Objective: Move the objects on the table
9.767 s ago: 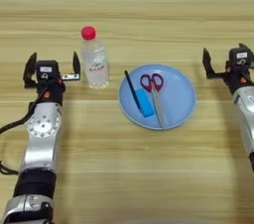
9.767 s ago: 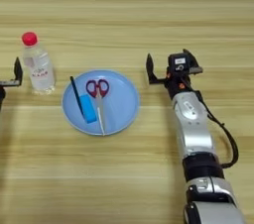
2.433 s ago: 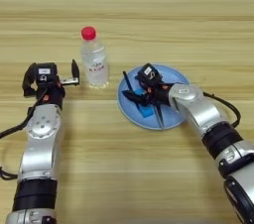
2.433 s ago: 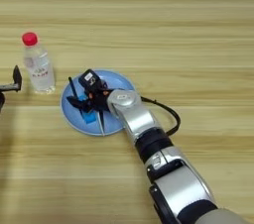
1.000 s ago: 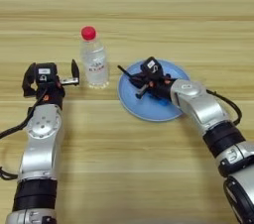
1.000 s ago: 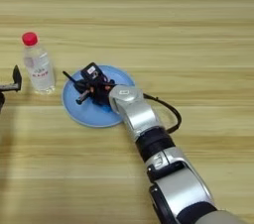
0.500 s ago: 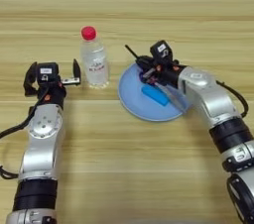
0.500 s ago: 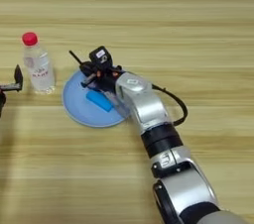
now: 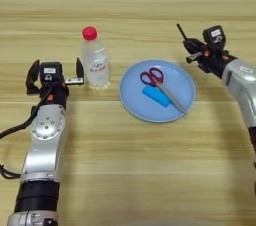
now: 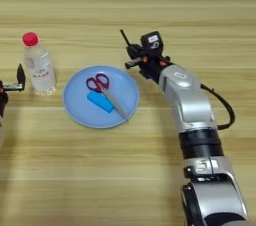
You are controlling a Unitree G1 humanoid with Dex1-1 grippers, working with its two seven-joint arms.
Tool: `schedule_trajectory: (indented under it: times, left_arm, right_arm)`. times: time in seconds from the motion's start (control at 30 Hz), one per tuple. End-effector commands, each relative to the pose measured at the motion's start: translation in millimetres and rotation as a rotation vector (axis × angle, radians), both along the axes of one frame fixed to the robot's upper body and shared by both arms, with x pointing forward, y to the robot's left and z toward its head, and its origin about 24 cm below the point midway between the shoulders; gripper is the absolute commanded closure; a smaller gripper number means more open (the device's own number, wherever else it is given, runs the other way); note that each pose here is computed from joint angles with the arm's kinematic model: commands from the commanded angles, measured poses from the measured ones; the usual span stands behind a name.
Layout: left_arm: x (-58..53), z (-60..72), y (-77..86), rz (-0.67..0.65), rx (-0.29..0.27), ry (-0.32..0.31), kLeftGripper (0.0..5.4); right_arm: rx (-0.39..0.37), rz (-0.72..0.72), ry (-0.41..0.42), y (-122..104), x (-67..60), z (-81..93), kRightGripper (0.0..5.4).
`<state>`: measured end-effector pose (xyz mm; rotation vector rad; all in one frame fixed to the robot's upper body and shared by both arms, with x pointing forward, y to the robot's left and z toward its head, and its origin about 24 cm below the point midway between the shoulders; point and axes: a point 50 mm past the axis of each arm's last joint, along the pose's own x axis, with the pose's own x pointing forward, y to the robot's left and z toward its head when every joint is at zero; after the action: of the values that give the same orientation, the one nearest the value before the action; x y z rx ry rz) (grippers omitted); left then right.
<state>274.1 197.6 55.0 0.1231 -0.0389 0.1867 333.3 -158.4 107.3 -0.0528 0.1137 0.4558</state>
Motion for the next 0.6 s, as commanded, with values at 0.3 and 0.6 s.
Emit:
schedule_trajectory:
  times: [0.3, 0.6]
  left_arm:
    - [1.8, 0.8, 0.4, 0.001, 0.008, -0.013, 0.00]
    - [1.4, 3.2, 2.0, -0.003, 0.007, -0.039, 0.00]
  right_arm:
    - [-0.093, -0.242, 0.102, -61.7, -9.2, -36.2, 5.13]
    - [-0.097, -0.280, 0.149, -64.0, -8.7, -61.7, 5.13]
